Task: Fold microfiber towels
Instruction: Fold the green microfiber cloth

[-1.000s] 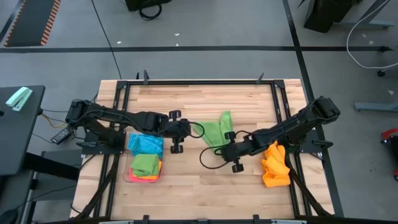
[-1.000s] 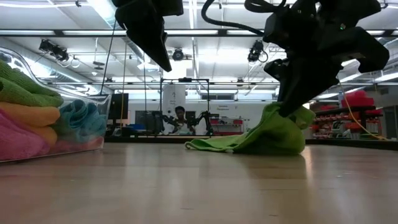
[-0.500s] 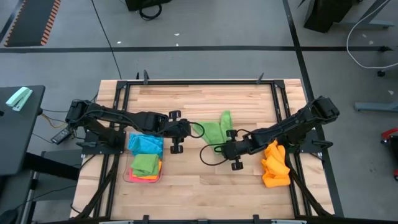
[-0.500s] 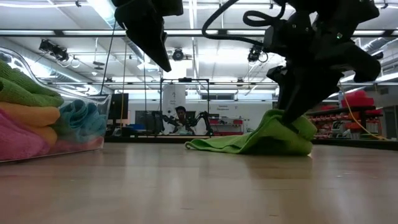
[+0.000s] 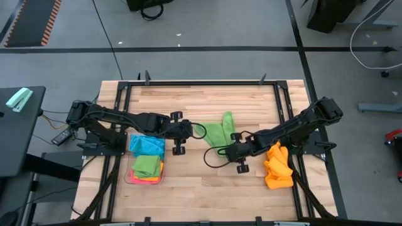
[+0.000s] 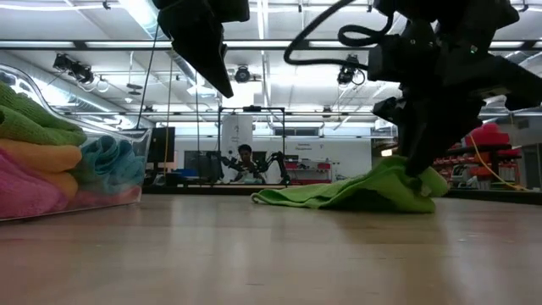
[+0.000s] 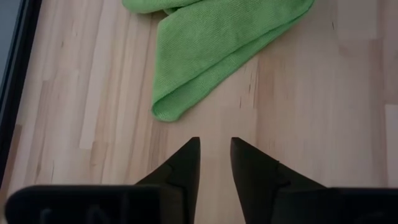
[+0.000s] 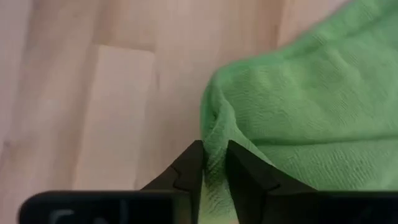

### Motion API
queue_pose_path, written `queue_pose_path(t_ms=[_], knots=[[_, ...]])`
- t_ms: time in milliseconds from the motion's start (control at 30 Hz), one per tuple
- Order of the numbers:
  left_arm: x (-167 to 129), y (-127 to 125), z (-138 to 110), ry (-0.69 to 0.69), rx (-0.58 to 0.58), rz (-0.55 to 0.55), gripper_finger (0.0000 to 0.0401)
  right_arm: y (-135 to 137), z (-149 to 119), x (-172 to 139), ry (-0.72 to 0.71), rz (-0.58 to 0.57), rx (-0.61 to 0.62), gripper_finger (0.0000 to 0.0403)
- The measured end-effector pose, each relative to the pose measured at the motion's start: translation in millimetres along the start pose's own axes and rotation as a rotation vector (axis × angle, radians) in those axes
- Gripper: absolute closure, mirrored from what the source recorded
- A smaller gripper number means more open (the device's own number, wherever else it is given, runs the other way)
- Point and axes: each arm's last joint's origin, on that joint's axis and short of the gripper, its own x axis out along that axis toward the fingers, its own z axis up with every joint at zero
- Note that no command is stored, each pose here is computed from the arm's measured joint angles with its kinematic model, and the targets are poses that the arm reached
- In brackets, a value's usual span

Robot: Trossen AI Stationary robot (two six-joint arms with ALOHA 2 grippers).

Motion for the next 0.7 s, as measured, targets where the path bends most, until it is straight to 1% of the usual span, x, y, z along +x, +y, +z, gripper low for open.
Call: queue_pose_path(t_ms=[200,300,367,500,567,700], knots=[[0.0,0.0,0.6,-0.006,-0.002,0.0,0.0303,-0.7,-1.6,0.0,0.015,-0.016,0.02,0.0276],[0.0,-0.1,0.7,-0.007,-0.002,-0.001,0.0303,-1.0,-1.5,0.0,0.015,-0.017,0.021,0.0261],[-0.5,-1.7,0.6,-0.008,0.002,-0.003,0.0304,-1.0,-1.5,0.0,0.015,-0.018,0.02,0.0257],[-0.6,-2.1,0.7,-0.009,0.003,-0.004,0.0309,-1.1,-1.6,0.0,0.016,-0.018,0.006,0.0266],[-0.6,-2.1,0.7,-0.009,0.0,-0.005,0.0311,-1.1,-2.2,0.0,0.022,-0.016,-0.002,0.0278],[-1.0,-3.4,0.6,-0.01,0.007,-0.006,0.031,0.1,-2.6,-0.1,0.03,0.025,0.0,0.031]])
